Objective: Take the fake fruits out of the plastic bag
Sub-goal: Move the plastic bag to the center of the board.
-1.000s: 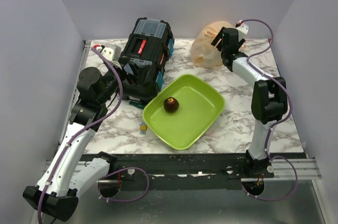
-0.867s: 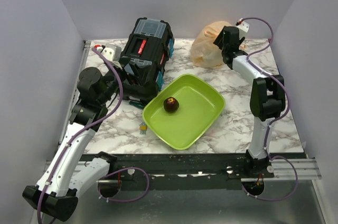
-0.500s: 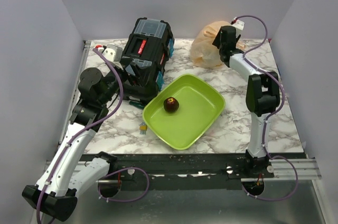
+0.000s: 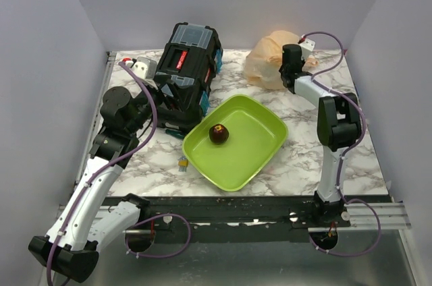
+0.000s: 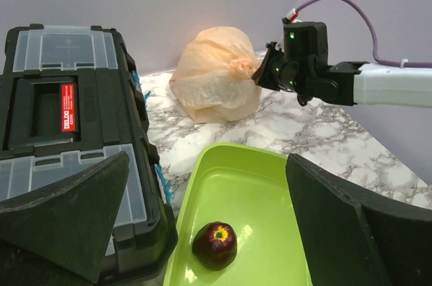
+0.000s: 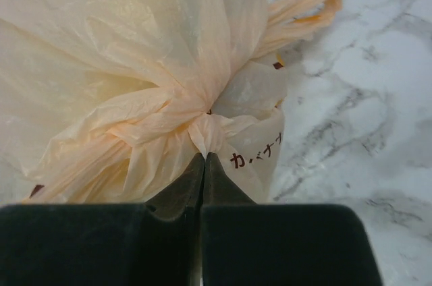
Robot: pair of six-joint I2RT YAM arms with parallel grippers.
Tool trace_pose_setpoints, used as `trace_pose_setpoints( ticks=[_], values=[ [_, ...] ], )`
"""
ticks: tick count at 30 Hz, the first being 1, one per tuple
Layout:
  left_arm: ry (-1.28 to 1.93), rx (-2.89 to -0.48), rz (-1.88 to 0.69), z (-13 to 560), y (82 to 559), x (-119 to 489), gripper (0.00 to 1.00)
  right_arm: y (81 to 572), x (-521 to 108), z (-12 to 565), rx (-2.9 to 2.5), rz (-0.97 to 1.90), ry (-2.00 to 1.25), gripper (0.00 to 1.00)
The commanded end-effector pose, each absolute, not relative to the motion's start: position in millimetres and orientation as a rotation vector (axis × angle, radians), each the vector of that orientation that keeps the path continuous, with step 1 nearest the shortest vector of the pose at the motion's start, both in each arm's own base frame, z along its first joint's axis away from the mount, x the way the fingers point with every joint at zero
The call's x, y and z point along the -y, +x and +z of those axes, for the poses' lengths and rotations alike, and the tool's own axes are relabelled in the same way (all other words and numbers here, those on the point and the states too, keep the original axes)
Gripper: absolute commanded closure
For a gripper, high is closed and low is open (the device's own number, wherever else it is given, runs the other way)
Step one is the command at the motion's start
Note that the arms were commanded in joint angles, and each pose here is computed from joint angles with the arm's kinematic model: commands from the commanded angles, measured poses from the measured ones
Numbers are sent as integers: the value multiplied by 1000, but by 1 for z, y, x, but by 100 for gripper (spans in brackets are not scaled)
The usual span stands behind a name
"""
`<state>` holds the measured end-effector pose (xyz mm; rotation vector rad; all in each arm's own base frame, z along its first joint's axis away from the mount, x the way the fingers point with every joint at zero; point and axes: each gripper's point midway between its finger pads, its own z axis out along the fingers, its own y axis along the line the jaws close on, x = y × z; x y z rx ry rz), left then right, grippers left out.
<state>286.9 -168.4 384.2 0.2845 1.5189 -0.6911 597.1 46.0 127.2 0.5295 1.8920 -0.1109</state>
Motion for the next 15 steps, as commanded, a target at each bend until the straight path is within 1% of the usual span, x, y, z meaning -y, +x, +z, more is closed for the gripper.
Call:
trace_pose_setpoints(
  ticks=[1, 5, 8, 15],
  values=[
    [301, -1506, -738, 386, 283, 176, 1, 560, -13, 153, -1819, -212, 683, 99],
    [311, -1509, -765, 386, 281, 181, 1, 514, 8, 161, -1795, -300, 757, 99],
    [317, -1523, -782, 383, 281, 184, 1, 467, 30, 164, -1770, -395, 843, 99],
    [325, -1553, -838, 379, 280, 194, 1, 369, 47, 151, -1800, -407, 976, 99]
  ],
)
